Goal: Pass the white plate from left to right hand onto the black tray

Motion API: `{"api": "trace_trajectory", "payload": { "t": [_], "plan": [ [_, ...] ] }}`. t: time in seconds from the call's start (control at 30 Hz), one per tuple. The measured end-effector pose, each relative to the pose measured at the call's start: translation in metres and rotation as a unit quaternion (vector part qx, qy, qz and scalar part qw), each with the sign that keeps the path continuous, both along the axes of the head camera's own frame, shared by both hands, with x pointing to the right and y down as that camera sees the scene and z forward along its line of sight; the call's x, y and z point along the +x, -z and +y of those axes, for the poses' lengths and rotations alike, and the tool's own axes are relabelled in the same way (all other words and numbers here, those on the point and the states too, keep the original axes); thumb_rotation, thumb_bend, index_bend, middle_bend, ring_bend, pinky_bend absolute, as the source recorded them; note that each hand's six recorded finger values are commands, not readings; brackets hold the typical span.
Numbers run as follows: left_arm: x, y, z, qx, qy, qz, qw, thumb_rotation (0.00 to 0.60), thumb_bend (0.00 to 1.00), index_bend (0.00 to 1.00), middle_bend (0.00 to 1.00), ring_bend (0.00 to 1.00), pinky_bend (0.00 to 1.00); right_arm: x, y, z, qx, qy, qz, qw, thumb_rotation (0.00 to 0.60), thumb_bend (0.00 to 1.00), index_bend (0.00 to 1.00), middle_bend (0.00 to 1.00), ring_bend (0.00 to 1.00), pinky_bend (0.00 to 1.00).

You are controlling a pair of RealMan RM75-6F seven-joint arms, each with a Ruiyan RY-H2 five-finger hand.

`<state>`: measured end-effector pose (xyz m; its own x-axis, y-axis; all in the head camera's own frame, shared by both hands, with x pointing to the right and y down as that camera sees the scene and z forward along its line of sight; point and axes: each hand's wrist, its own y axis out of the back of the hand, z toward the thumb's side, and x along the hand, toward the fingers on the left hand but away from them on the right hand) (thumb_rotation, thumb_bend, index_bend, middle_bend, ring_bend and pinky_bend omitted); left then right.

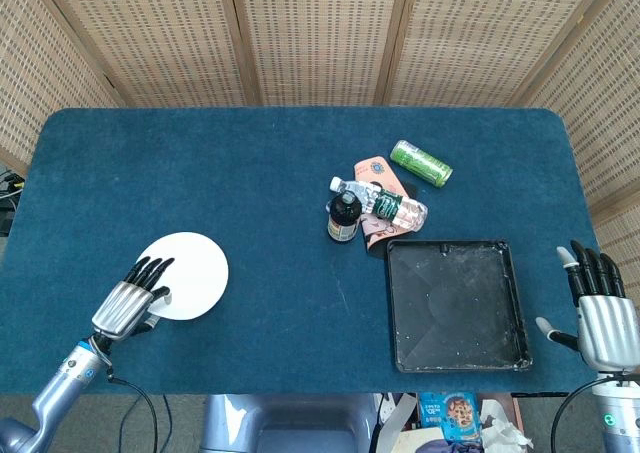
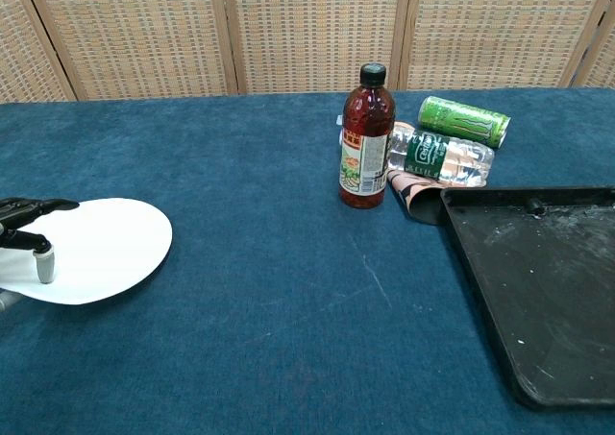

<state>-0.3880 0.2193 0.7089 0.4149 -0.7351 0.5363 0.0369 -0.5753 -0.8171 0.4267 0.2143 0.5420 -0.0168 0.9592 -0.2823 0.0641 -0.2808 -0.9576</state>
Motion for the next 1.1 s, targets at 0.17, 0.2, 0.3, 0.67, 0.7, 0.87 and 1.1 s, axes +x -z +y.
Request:
{"api": "trace_trajectory", "payload": {
  "t": [0.17,0.2,0.3,0.67,0.7,0.87,1.1],
  "plan": [
    [-0.003,0.012,-0.021,0.029,0.032,0.033,0.9985,0.600,0.51,0.71,0.00,0.00,0.00,-0.001,0.000,0.000,-0.001,0.001,0.000,1.0000,0.600,0.00,0.00,0.00,0.00,0.00],
    [-0.005,0.016,-0.027,0.039,0.041,0.040,0.9976,0.600,0.51,0.72,0.00,0.00,0.00,-0.001,-0.001,0.000,-0.001,0.001,0.000,1.0000,0.600,0.00,0.00,0.00,0.00,0.00],
    [-0.013,0.031,-0.046,0.072,0.066,0.064,0.9931,0.600,0.51,0.75,0.00,0.00,0.00,-0.001,-0.002,0.000,-0.002,0.001,0.001,1.0000,0.600,0.00,0.00,0.00,0.00,0.00],
    [-0.001,0.075,-0.081,0.146,0.044,0.137,0.9788,0.600,0.51,0.77,0.00,0.00,0.00,-0.003,-0.003,0.001,-0.003,0.003,0.005,1.0000,0.600,0.00,0.00,0.00,0.00,0.00],
    [0.004,0.077,-0.081,0.148,0.036,0.144,0.9777,0.600,0.51,0.77,0.00,0.00,0.00,-0.003,-0.003,0.001,-0.003,0.003,0.005,1.0000,0.600,0.00,0.00,0.00,0.00,0.00],
    [0.040,0.084,-0.082,0.149,-0.004,0.184,0.9716,0.600,0.51,0.77,0.00,0.00,0.00,-0.002,-0.004,0.000,-0.004,0.001,0.009,1.0000,0.600,0.00,0.00,0.00,0.00,0.00],
    [0.112,0.090,-0.075,0.130,-0.071,0.253,0.9559,0.600,0.51,0.78,0.00,0.00,0.00,0.000,-0.008,-0.001,-0.007,-0.004,0.017,0.9998,0.600,0.00,0.00,0.00,0.00,0.00]
  ]
}}
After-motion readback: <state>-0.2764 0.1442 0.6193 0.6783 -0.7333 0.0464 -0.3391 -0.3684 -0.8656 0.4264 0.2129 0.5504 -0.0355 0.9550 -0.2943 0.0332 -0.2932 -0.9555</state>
